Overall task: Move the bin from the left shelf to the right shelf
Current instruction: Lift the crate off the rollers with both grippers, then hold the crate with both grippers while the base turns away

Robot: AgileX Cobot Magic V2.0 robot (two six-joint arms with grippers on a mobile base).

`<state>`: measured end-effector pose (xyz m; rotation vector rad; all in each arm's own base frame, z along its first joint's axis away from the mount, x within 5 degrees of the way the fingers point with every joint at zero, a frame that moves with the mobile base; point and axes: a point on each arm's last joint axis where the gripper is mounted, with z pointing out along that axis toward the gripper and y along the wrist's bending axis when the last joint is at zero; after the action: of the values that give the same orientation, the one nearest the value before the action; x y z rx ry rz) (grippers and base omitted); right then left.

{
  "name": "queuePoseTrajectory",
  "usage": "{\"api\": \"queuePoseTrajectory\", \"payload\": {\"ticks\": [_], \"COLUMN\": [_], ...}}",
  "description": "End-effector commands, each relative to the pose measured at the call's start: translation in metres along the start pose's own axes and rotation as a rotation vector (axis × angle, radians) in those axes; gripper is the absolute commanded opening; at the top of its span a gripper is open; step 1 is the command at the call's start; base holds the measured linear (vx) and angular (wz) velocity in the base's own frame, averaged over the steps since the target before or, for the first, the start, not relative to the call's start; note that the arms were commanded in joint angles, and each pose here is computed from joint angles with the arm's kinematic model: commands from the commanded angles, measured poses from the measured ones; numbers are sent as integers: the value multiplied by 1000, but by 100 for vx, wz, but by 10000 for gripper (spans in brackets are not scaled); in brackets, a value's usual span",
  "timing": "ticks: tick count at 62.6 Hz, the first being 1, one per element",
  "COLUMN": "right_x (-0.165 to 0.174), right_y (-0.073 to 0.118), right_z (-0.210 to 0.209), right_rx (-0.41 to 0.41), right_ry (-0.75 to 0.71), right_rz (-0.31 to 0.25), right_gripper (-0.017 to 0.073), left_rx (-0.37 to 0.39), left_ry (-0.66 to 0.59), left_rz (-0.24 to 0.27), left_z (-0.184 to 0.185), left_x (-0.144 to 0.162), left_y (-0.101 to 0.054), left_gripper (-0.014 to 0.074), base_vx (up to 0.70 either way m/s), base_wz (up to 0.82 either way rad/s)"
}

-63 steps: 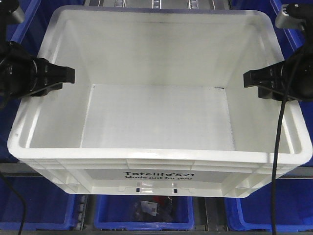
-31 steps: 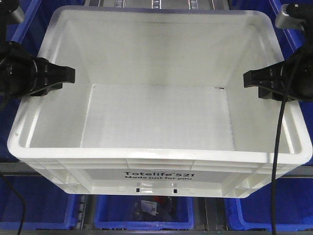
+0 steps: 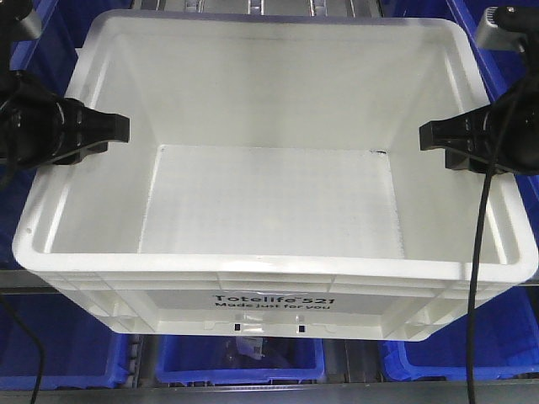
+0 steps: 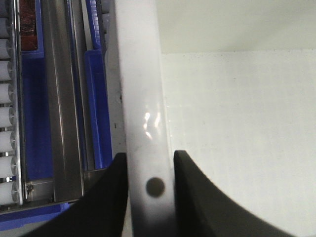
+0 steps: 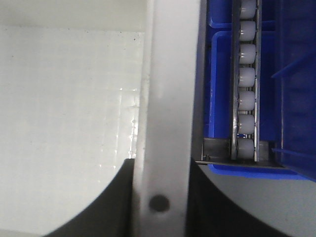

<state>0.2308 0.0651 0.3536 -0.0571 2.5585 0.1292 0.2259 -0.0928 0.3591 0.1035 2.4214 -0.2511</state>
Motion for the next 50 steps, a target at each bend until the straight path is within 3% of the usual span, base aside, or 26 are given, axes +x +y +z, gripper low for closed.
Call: {"api": "queuePoseTrajectory", "payload": {"ticks": [1,50], "right_x": [-15,-15], "right_y": [-7,-7], "right_z": [-21,-21], "right_rx": [41,41], "right_ry": [-179,-179], "right_rz": [-51,-51], "right_gripper": [-5,-5], "left_rx": [29,29], "left_ry": [-182,-181], "left_rz": [59,59], "left_z": [-25,-24], "left_x": [-16,-16], "left_y": [-1,-1], "left_gripper": [-7,-7], "base_vx": [-5,-6], "base_wz": [-6,-12]}}
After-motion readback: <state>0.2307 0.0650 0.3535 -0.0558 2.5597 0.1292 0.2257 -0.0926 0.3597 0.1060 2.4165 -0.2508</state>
